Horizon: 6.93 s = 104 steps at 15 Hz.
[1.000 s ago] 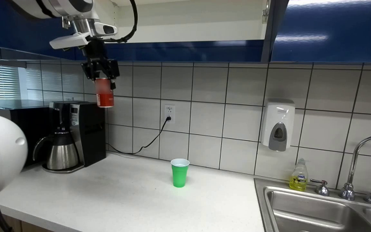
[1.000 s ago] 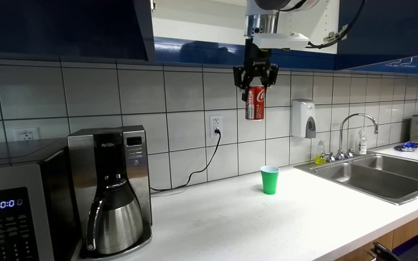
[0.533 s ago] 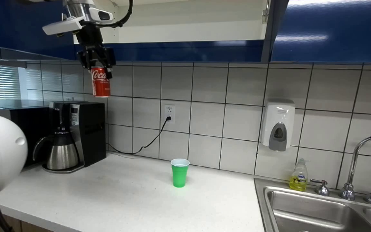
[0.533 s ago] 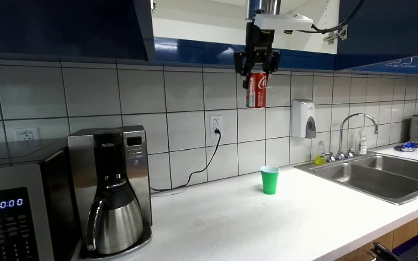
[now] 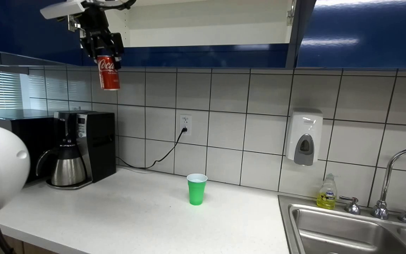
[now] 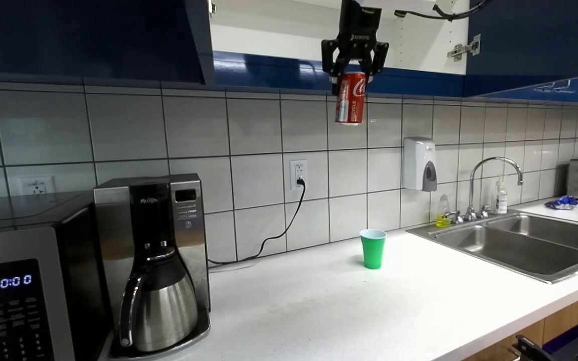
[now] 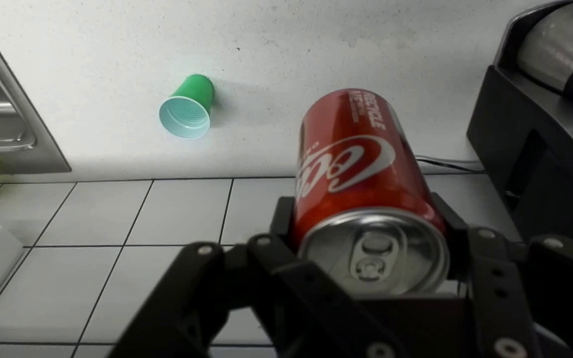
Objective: Pick up the can from the counter and put it in the cabinet
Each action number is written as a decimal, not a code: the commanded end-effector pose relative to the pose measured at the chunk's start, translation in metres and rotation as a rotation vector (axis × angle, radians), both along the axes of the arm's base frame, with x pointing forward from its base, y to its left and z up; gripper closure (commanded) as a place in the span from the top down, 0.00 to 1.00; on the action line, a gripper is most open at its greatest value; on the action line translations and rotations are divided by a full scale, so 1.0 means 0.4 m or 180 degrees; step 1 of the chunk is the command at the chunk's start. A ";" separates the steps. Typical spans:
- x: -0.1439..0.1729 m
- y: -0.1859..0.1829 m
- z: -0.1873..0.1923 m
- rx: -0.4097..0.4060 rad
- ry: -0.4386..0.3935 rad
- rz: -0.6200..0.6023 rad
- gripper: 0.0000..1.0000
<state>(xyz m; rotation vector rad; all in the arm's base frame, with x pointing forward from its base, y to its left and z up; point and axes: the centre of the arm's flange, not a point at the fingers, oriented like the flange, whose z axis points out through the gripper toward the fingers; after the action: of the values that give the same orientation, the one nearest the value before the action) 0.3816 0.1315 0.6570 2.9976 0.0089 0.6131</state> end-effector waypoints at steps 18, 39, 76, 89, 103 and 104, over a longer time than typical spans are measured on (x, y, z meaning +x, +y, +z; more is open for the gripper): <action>0.010 0.010 0.263 0.0110 -0.0390 -0.0069 0.39; 0.056 0.039 0.438 0.0219 -0.0537 -0.0132 0.39; 0.350 0.021 0.458 0.0312 -0.0577 -0.0433 0.39; 0.385 0.024 0.449 0.0268 -0.0326 -0.0569 0.39; 0.417 0.029 0.441 0.0226 -0.0176 -0.0675 0.39; 0.419 0.028 0.440 0.0224 -0.0170 -0.0681 0.39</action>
<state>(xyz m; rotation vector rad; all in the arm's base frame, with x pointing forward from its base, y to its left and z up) 0.5361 0.1365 0.8278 2.9995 -0.2923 0.7314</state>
